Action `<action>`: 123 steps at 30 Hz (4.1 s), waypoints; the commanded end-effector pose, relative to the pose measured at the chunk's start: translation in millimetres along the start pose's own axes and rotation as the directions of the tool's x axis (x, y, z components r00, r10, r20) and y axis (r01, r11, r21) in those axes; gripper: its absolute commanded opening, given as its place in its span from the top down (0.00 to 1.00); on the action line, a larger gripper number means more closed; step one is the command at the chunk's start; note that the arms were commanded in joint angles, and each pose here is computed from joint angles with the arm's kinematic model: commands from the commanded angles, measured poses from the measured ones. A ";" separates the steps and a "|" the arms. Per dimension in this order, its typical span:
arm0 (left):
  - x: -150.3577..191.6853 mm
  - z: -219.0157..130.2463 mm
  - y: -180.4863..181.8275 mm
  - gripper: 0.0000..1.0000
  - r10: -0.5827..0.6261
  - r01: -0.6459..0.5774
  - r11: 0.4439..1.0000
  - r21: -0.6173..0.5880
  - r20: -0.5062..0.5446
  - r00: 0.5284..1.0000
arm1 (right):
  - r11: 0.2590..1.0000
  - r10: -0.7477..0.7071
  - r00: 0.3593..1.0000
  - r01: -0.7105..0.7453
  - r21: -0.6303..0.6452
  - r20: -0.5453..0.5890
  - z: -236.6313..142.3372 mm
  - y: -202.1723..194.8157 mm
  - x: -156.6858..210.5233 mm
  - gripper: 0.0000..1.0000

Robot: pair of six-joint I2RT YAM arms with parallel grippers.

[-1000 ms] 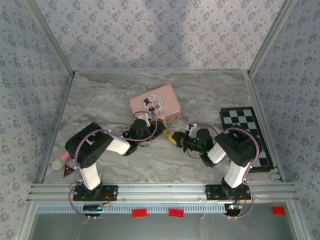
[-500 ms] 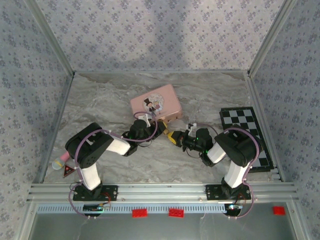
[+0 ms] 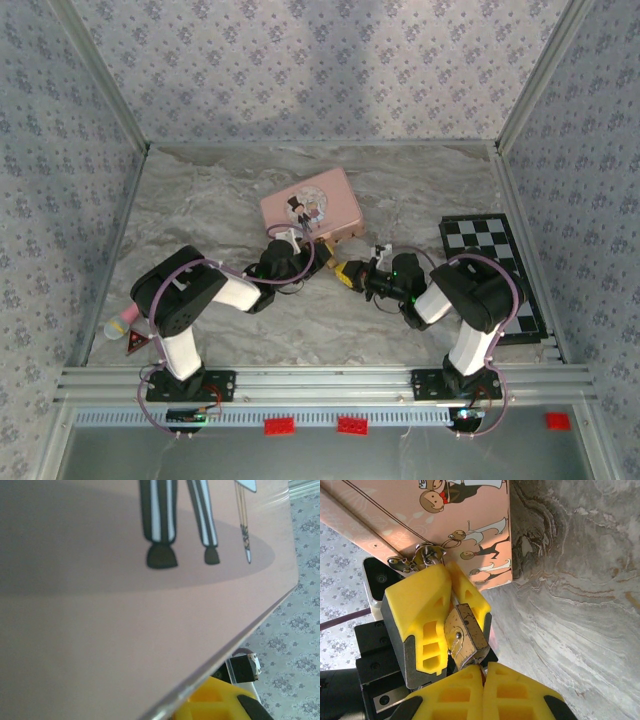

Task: Unlock the padlock with the key

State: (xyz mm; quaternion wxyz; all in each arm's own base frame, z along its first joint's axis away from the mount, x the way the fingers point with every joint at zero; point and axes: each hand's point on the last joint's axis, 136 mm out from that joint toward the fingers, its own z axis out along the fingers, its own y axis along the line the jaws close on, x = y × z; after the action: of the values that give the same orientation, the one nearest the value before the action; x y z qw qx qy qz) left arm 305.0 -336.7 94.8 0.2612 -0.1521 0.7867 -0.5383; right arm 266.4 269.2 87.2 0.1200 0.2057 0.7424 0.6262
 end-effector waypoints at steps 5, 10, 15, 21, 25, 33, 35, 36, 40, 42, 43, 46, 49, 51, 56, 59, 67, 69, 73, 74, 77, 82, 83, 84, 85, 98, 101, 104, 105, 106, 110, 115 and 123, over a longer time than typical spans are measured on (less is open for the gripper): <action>58.1 -0.2 -19.6 1.00 -0.039 0.055 0.996 0.065 -0.219 0.975 | 0.989 -0.097 0.994 0.103 -0.109 0.056 10.3 39.1 -16.6 1.00; 57.0 -0.4 -17.4 1.00 -0.043 0.057 0.997 0.059 -0.214 0.976 | 0.991 -0.084 0.992 0.092 -0.094 0.089 1.9 33.0 -25.5 1.00; 50.4 -3.9 -8.9 1.00 -0.066 0.075 0.996 0.038 -0.190 0.980 | 0.994 -0.071 0.995 0.077 -0.076 0.071 2.3 24.8 -23.2 0.83; 33.0 -9.4 1.5 1.00 -0.091 0.094 0.995 0.013 -0.141 0.986 | 0.996 -0.084 0.993 0.086 -0.014 0.083 -7.5 8.3 -19.0 0.67; 29.1 -11.0 0.7 1.00 -0.076 0.078 0.997 0.005 -0.134 0.988 | 0.994 -0.110 0.991 0.108 0.022 0.079 -14.0 1.7 -15.5 0.64; 23.8 -16.3 7.6 1.00 -0.080 0.078 0.997 -0.021 -0.123 0.989 | 0.920 -0.351 0.936 0.338 0.200 0.036 -31.6 3.8 -7.6 0.60; 23.6 -17.1 9.3 1.00 -0.080 0.077 0.997 -0.027 -0.126 0.989 | 0.831 -0.491 0.871 0.465 0.305 0.011 -41.8 10.2 -6.8 0.59; 23.7 -17.5 10.4 1.00 -0.081 0.077 0.997 -0.032 -0.127 0.989 | 0.753 -0.582 0.813 0.547 0.366 -0.016 -48.8 15.2 -4.8 0.58; 24.4 -18.5 17.6 1.00 -0.100 0.092 0.993 -0.068 -0.134 0.986 | 0.366 -0.885 0.458 0.798 0.478 -0.087 -69.2 36.2 2.8 0.56; 24.3 -19.1 20.0 1.00 -0.122 0.111 0.990 -0.083 -0.135 0.983 | 0.285 -0.921 0.376 0.832 0.476 -0.104 -70.8 34.4 5.9 0.55; 24.0 -19.2 20.3 1.00 -0.127 0.116 0.989 -0.089 -0.133 0.983 | 0.255 -0.931 0.345 0.845 0.470 -0.116 -69.9 32.1 7.9 0.55; 24.5 -22.0 23.6 1.00 -0.127 0.111 0.986 -0.122 -0.135 0.983 | 0.110 -0.965 0.190 0.920 0.376 -0.182 -60.6 34.3 30.1 0.56; 23.4 -28.1 28.2 1.00 -0.119 0.099 0.982 -0.159 -0.125 0.985 | -0.079 -0.977 -0.009 0.944 0.320 -0.214 -54.4 39.2 50.3 0.54; 22.3 -32.6 30.6 1.00 -0.118 0.096 0.980 -0.175 -0.116 0.986 | -0.187 -0.964 -0.121 0.942 0.280 -0.235 -48.7 38.7 60.9 0.53; 19.4 -38.0 31.3 1.00 -0.105 0.082 0.977 -0.195 -0.107 0.989 | -0.410 -0.897 -0.344 0.882 0.232 -0.278 -35.1 28.4 79.8 0.52; 18.6 -40.2 33.0 1.00 -0.108 0.086 0.976 -0.199 -0.100 0.989 | -0.458 -0.874 -0.374 0.846 0.272 -0.309 -27.9 21.2 75.7 0.52; 17.8 -44.7 35.2 1.00 -0.128 0.110 0.977 -0.185 -0.087 0.988 | -0.452 -0.884 -0.362 0.824 0.343 -0.295 -21.2 14.9 67.5 0.58; 17.9 -44.7 34.0 1.00 -0.129 0.111 0.977 -0.180 -0.092 0.987 | -0.435 -0.893 -0.345 0.826 0.359 -0.289 -21.0 15.8 63.8 0.60; 18.4 -43.8 32.5 1.00 -0.128 0.109 0.978 -0.175 -0.100 0.987 | -0.430 -0.895 -0.344 0.835 0.343 -0.285 -14.7 13.6 66.7 0.62; 18.3 -43.7 32.9 1.00 -0.130 0.112 0.978 -0.174 -0.098 0.987 | -0.416 -0.901 -0.335 0.849 0.327 -0.276 -13.0 12.0 69.7 0.62; 16.4 -42.9 30.9 1.00 -0.136 0.121 0.980 -0.158 -0.089 0.987 | -0.410 -0.902 -0.325 0.854 0.322 -0.285 -8.3 8.5 70.8 0.63; 17.6 -42.2 30.1 1.00 -0.140 0.124 0.981 -0.152 -0.096 0.986 | -0.419 -0.897 -0.329 0.845 0.334 -0.294 -1.8 6.1 69.5 0.63; 17.7 -42.2 30.1 1.00 -0.140 0.124 0.981 -0.152 -0.097 0.985 | -0.417 -0.899 -0.328 0.844 0.336 -0.291 -0.8 7.1 69.5 0.63; 17.7 -41.9 29.8 1.00 -0.140 0.124 0.981 -0.151 -0.098 0.985 | -0.416 -0.899 -0.328 0.844 0.338 -0.289 0.2 7.5 69.6 0.63; 18.2 -41.8 30.2 1.00 -0.140 0.124 0.980 -0.152 -0.100 0.985 | -0.413 -0.902 -0.326 0.843 0.345 -0.284 1.3 8.8 69.4 0.63; 19.4 -37.8 30.2 1.00 -0.153 0.137 0.981 -0.139 -0.109 0.982 | -0.398 -0.911 -0.310 0.834 0.384 -0.272 6.8 10.2 69.0 0.70; 19.9 -37.6 30.7 1.00 -0.155 0.139 0.981 -0.137 -0.110 0.982 | -0.408 -0.906 -0.307 0.816 0.410 -0.292 6.0 6.3 64.0 0.72; 20.4 -38.0 32.1 1.00 -0.156 0.140 0.980 -0.141 -0.111 0.982 | -0.414 -0.904 -0.307 0.804 0.426 -0.299 7.3 4.8 61.9 0.73; 20.7 -38.1 32.0 1.00 -0.156 0.139 0.980 -0.140 -0.112 0.981 | -0.414 -0.904 -0.306 0.800 0.434 -0.298 7.5 5.0 61.1 0.73; 20.7 -37.9 31.5 1.00 -0.156 0.140 0.980 -0.139 -0.113 0.981 | -0.417 -0.903 -0.307 0.797 0.437 -0.301 7.6 3.6 60.4 0.74; 20.5 -38.0 31.7 1.00 -0.156 0.139 0.980 -0.139 -0.113 0.981 | -0.415 -0.904 -0.304 0.790 0.452 -0.299 9.1 4.1 58.7 0.75; 20.9 -38.2 32.3 1.00 -0.154 0.138 0.980 -0.141 -0.113 0.982 | -0.414 -0.905 -0.304 0.791 0.450 -0.298 11.0 5.1 59.6 0.77; 21.0 -38.6 32.8 1.00 -0.155 0.139 0.980 -0.142 -0.112 0.982 | -0.418 -0.903 -0.302 0.783 0.461 -0.305 14.2 4.4 57.7 0.79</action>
State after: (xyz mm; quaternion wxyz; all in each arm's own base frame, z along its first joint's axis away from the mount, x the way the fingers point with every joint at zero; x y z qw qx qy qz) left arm 273.9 -307.4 83.3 0.2097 -0.1563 0.8217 -0.5063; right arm 218.1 303.9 85.8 0.5807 -0.4023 0.7076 0.0147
